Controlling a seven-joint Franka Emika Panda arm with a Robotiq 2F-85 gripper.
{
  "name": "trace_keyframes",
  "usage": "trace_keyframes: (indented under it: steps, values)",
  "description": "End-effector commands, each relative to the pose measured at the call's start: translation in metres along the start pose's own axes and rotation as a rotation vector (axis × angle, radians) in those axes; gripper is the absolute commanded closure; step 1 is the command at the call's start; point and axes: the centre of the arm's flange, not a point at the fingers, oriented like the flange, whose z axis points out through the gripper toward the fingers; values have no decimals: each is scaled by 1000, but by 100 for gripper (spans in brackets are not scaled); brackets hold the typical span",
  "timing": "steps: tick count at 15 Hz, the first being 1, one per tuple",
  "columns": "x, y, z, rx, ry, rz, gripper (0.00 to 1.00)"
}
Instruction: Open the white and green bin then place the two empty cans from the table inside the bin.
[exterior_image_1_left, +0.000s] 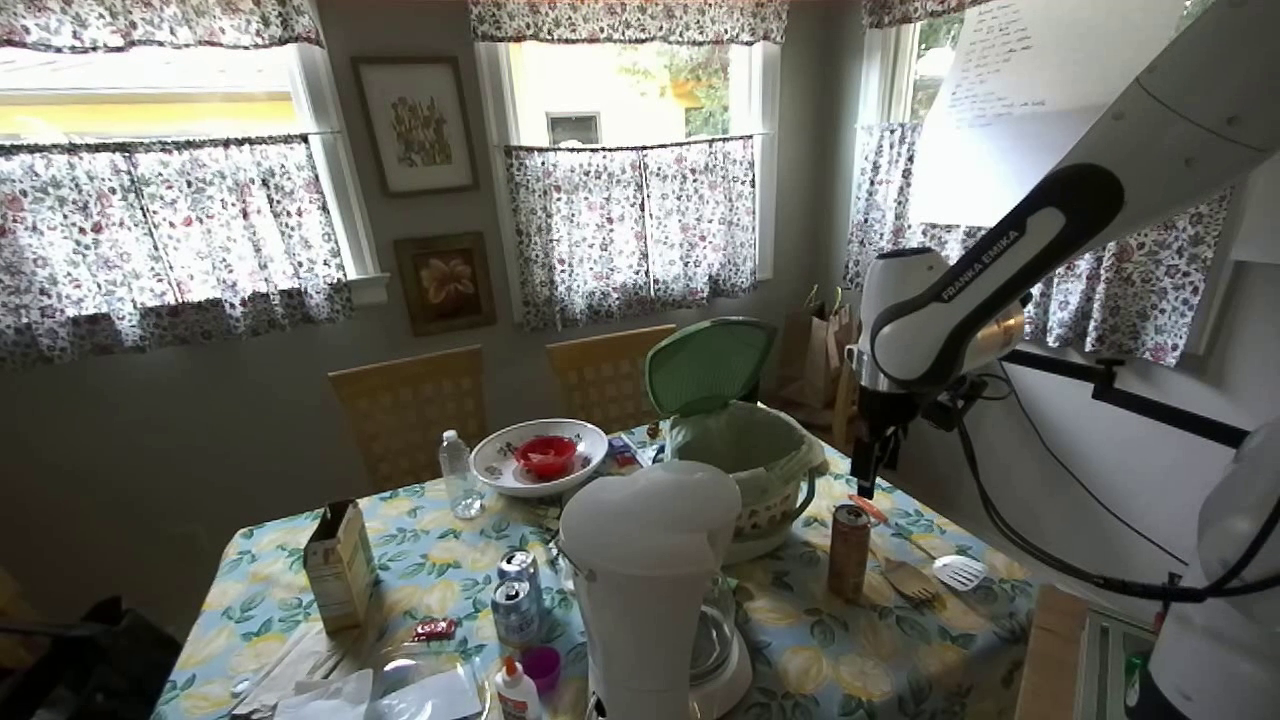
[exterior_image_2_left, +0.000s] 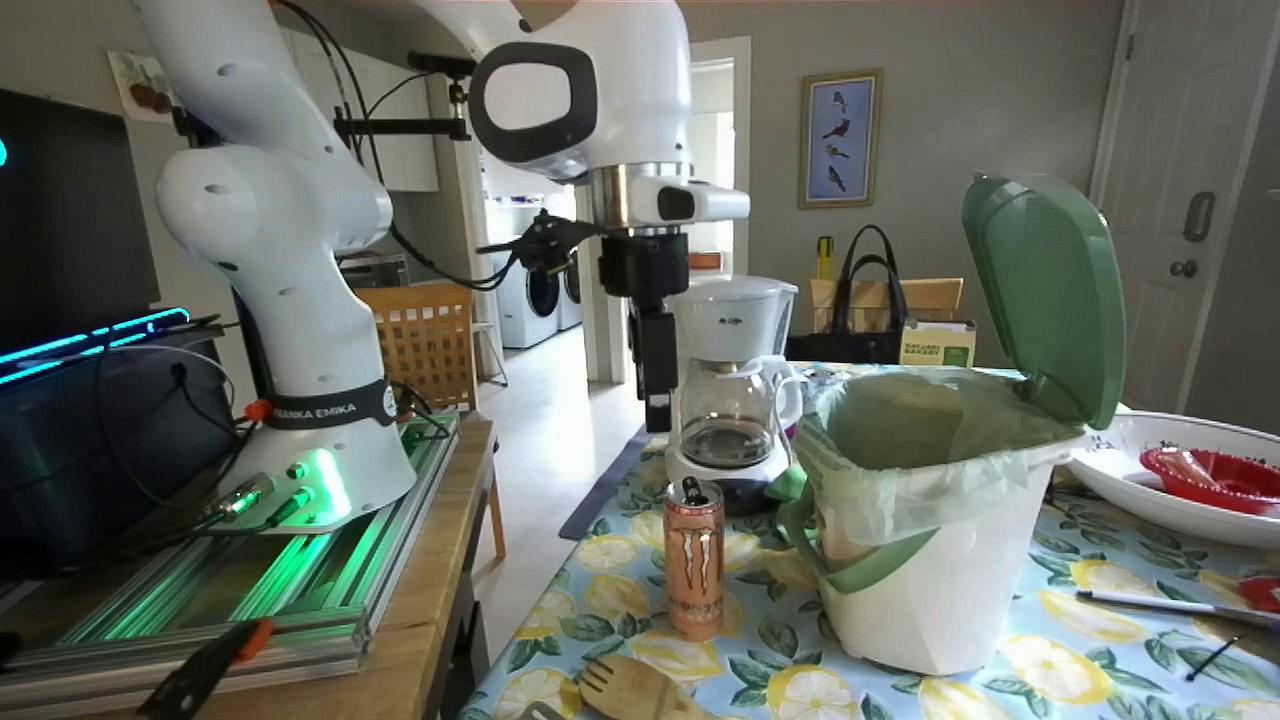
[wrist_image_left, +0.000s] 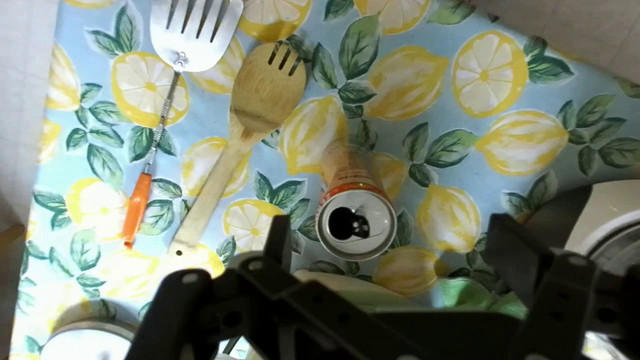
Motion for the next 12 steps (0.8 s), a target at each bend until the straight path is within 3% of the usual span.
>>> trace_keyframes:
  steps: [1,12]
  values:
    - [-3,7,32,-44,28,-30,0]
    - [2,4,66,-59,33,-56,0]
